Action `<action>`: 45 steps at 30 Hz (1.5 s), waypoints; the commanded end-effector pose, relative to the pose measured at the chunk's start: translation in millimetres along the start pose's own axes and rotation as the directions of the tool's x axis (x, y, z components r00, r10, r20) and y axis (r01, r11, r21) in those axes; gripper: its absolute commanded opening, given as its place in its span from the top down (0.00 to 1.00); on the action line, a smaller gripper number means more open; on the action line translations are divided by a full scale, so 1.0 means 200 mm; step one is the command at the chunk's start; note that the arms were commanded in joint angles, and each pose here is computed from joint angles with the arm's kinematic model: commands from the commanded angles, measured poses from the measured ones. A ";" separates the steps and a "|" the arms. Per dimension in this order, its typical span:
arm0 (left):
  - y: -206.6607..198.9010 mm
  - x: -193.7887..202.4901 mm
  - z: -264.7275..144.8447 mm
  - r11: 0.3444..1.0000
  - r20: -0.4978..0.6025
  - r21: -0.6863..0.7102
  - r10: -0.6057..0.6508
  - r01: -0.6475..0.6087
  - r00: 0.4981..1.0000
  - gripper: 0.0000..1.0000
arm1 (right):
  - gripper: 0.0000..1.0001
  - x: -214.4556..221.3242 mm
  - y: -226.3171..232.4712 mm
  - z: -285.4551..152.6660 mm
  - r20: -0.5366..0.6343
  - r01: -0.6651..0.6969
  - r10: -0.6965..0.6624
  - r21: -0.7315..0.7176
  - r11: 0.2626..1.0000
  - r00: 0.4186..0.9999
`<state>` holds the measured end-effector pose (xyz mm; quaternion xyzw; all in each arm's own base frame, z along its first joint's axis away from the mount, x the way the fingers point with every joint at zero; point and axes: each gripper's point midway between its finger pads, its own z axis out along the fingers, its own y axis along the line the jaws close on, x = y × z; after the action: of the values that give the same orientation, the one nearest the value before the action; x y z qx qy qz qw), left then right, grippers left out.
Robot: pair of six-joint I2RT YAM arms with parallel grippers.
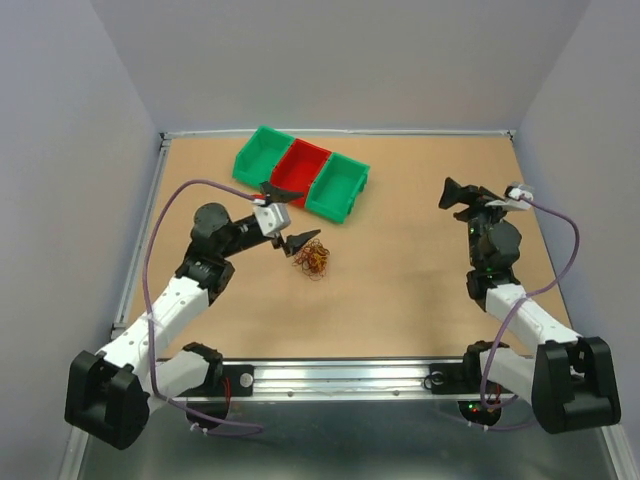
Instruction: Untangle the cables
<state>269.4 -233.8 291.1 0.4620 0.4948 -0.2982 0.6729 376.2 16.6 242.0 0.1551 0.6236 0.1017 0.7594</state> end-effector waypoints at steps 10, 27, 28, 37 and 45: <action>-0.03 0.93 0.15 0.984 -0.697 -0.128 -0.177 0.123 0.695 0.01 | 0.00 0.06 0.05 -0.12 -0.215 -0.061 0.060 0.004 0.998 0.975; -0.30 0.89 0.25 0.956 -0.663 0.121 -0.122 0.266 0.738 1.00 | 0.26 0.48 0.54 -0.50 -0.518 -0.300 -0.064 -0.586 0.753 0.853; -0.26 0.83 0.25 0.959 -0.617 0.115 -0.137 0.261 0.775 1.00 | 0.26 0.48 0.59 -0.51 -0.511 -0.300 -0.088 -0.627 0.719 0.855; -0.21 0.50 0.20 0.959 -0.400 0.197 -0.109 0.202 0.910 1.00 | 0.20 0.67 0.97 -0.69 -0.423 -0.265 -0.291 -0.851 0.454 0.858; -0.24 0.50 0.21 0.945 -0.392 0.230 -0.130 0.234 0.911 1.00 | 0.17 0.69 1.26 -0.72 -0.294 -0.217 -0.223 -0.923 0.317 0.929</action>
<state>284.0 -276.8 175.3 0.5375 0.6361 -0.3068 0.4608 257.9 284.4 123.8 -0.3093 0.6771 0.4623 0.4818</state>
